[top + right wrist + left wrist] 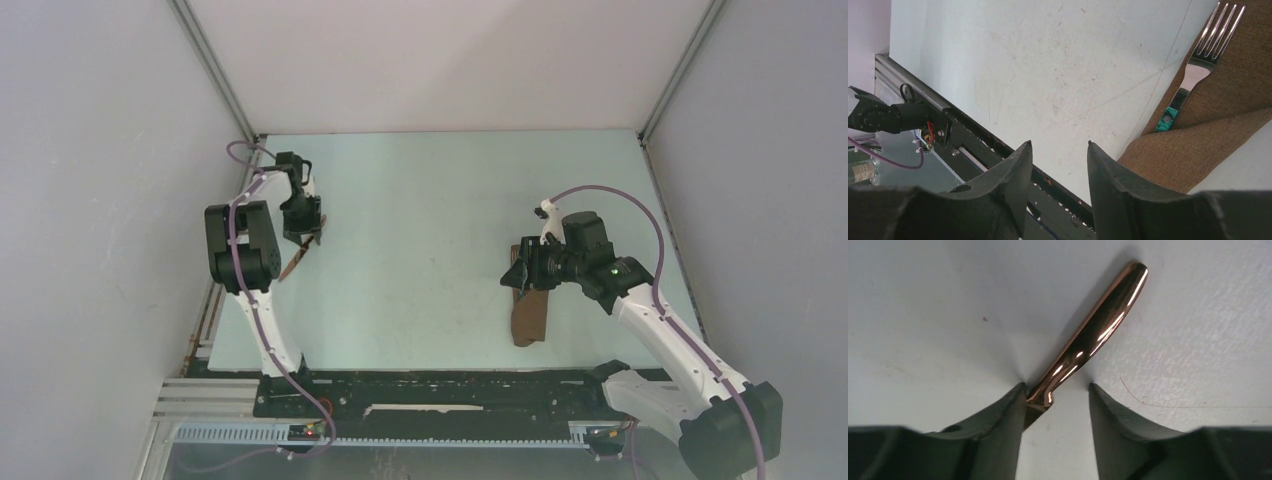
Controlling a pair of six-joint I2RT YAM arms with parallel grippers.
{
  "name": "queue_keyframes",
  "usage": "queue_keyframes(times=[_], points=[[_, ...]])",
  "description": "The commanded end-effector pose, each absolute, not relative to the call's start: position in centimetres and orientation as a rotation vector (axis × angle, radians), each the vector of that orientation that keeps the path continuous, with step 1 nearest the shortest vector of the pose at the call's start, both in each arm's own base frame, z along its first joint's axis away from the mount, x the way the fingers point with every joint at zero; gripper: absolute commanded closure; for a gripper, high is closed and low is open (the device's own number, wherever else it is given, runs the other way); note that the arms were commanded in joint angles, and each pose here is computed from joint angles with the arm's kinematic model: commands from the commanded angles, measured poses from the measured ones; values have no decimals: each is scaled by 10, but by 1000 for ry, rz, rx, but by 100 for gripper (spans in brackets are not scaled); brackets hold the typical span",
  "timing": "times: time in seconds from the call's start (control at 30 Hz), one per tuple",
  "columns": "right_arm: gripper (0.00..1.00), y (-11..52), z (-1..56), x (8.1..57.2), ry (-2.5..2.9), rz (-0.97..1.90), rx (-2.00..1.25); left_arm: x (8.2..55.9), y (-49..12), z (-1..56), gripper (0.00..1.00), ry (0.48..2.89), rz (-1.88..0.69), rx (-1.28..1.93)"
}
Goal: Fold the napkin into a case and place the utensils inside
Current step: Pick up the knife from the corner of the board, then pass from the left arm to the right
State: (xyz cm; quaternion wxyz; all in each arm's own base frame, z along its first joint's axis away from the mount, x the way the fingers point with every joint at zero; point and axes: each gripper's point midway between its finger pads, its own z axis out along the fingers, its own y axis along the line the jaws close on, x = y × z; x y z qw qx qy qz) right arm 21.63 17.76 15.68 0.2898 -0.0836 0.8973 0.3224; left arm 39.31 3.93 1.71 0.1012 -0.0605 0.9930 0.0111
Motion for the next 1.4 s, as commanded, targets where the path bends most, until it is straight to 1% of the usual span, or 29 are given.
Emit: queue_keyframes(times=[0.0,0.07,0.23,0.3,0.33,0.4,0.43,0.53,0.67,0.77,0.83,0.9,0.97,1.0,1.1,1.23,1.37], points=[[48,179,160,217,2376,876,-231,382,30,6,56,3005,4,-104],[48,180,159,217,2379,876,-232,380,33,8,66,3006,59,-54],[48,177,156,218,2387,845,-221,381,28,22,80,2957,172,43],[48,176,153,220,2399,834,-208,380,18,31,86,2929,112,79],[48,176,151,220,2408,832,-203,381,1,35,87,2904,52,123],[49,177,148,220,2422,831,-194,382,-23,42,97,2864,-15,185],[49,177,146,221,2429,824,-188,381,-35,46,100,2849,-45,222],[49,181,140,220,2447,802,-202,372,-70,53,100,2801,-110,334],[48,189,137,220,2463,828,-205,353,-118,63,100,2719,-102,551],[48,204,144,220,2452,1075,-95,334,-157,75,100,2622,-160,691],[47,210,151,225,2419,1299,36,323,-175,85,100,2565,-202,721],[45,215,156,232,2378,1418,60,310,-193,98,100,2511,-280,747],[35,224,160,236,2355,1497,36,291,-214,112,100,2444,-330,830],[33,229,162,236,2345,1537,22,283,-222,118,100,2413,-340,867],[32,247,170,243,2303,1634,-31,263,-237,133,100,2357,-388,914],[31,270,172,250,2307,1651,-56,246,-249,144,100,2316,-422,957],[35,290,166,253,2315,1689,-27,233,-258,147,100,2287,-432,1007]])
